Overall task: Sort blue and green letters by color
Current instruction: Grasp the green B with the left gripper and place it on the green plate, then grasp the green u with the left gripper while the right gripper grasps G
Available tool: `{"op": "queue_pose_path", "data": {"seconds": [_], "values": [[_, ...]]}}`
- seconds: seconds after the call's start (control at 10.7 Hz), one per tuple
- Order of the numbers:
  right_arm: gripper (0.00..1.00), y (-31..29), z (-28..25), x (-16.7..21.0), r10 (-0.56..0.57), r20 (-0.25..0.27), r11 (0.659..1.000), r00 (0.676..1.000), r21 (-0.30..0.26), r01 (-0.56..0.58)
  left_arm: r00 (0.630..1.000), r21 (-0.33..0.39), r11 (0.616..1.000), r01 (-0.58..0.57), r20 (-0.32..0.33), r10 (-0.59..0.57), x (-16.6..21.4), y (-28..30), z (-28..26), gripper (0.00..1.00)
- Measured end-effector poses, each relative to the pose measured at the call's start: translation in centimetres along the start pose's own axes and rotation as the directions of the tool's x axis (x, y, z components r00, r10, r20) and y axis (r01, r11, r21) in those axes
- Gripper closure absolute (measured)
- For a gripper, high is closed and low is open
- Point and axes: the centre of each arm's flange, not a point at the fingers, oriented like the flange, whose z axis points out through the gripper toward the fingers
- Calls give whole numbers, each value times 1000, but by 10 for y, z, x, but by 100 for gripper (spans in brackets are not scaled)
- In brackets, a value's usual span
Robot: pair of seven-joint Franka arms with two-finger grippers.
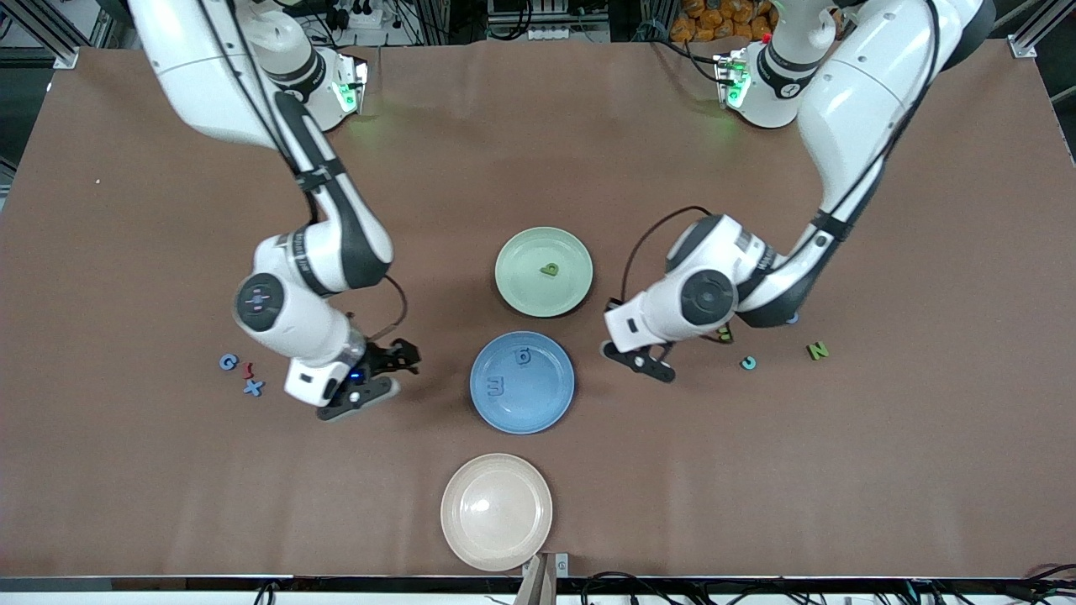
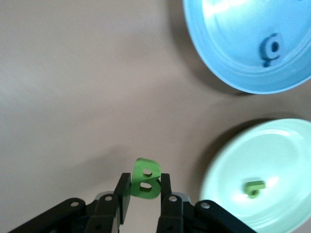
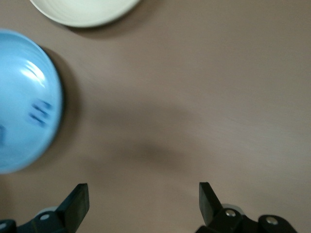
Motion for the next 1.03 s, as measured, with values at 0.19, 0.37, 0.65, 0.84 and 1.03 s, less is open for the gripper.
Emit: {"op": "queue_pose_path", "data": {"seconds": [0.19,0.37,0.65,0.84,1.03], "values": [[0,58,-17,-19,-102,31,995,994,-4,102,984,18,984,176,34,-177,-23,64,20,71],[0,111,-36,-38,-189,61,982,980,14,188,950,50,950,307,46,-309,-49,131,40,71],[0,186,-53,-70,-325,107,945,940,1,327,918,94,916,390,42,-395,-76,182,63,71],[0,232,-59,-95,-376,181,922,909,-27,387,910,108,907,408,39,-413,-74,177,69,68],[0,261,-59,-118,-409,226,906,884,-11,422,905,113,902,417,35,-423,-71,170,71,62]]}}
